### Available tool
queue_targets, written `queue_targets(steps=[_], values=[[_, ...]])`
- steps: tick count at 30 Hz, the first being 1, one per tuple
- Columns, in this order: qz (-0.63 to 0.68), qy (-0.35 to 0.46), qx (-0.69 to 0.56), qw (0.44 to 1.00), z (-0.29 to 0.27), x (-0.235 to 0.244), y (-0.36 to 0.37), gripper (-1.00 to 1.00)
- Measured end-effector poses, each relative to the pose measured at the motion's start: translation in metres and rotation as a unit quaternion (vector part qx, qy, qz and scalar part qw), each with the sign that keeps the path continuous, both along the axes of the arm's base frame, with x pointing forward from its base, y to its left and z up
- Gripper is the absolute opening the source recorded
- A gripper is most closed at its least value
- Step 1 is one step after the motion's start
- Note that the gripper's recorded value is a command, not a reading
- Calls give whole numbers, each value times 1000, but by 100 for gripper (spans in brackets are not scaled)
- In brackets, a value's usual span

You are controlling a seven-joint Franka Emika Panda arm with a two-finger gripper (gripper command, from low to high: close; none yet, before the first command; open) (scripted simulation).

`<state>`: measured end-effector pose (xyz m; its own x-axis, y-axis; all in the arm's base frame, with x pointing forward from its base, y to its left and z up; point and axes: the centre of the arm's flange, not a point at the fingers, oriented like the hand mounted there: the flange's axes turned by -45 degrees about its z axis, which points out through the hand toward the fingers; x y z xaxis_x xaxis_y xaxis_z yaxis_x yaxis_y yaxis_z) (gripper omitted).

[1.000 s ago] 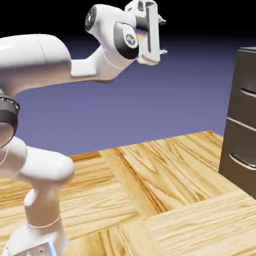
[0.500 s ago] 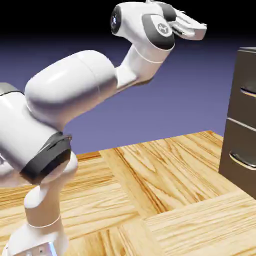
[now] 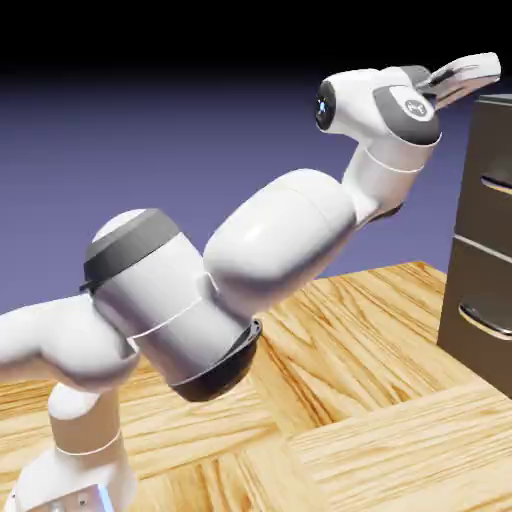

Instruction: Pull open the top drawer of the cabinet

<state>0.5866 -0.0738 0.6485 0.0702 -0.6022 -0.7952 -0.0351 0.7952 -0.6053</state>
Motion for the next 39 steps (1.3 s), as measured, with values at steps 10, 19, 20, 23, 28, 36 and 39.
queue_targets(steps=[10, 19, 20, 23, 28, 36, 39], values=[[-35, 0, -326, 945, -119, 97, 46, 0], [-39, 0, -443, 895, -166, 150, 73, 0], [-39, 0, -443, 895, -166, 156, 73, 0], [-39, 0, -444, 895, -167, 172, 73, 0], [-39, -1, -444, 895, -167, 164, 73, -100], [-39, -1, -444, 895, -168, 114, 73, -100], [-39, -1, -444, 895, -168, 91, 73, -100]])
